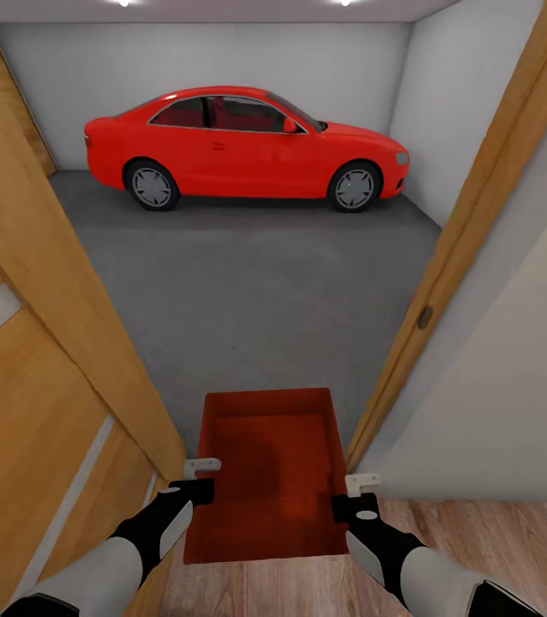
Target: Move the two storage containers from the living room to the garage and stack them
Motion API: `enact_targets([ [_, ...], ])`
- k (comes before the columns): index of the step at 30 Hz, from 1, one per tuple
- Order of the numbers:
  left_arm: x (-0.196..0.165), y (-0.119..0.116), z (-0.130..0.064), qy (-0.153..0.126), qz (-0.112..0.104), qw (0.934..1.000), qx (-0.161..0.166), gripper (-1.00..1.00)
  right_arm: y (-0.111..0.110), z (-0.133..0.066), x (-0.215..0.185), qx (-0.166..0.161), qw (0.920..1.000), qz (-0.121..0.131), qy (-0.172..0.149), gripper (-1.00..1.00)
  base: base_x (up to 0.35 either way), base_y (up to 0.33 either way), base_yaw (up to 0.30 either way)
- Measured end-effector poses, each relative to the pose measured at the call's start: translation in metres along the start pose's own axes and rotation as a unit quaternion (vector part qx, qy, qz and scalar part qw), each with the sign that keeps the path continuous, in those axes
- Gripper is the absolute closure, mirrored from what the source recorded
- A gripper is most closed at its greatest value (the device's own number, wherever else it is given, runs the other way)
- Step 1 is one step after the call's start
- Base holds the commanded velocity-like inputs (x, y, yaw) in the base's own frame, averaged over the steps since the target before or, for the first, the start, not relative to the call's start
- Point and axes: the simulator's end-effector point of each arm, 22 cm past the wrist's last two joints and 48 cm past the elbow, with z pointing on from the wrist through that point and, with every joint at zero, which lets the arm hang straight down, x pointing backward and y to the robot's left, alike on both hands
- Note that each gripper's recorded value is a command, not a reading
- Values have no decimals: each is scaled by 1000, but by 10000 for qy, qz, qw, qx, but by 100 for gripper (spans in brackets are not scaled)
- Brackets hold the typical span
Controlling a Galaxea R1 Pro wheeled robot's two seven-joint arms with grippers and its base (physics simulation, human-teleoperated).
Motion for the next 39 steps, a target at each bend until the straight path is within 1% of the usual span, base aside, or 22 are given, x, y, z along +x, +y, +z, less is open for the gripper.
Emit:
enact_targets([
  [39,1,0,0,10,-7,10000,4,100,0,0,0,-3,10000,-5,9,100,322,0,0],
])
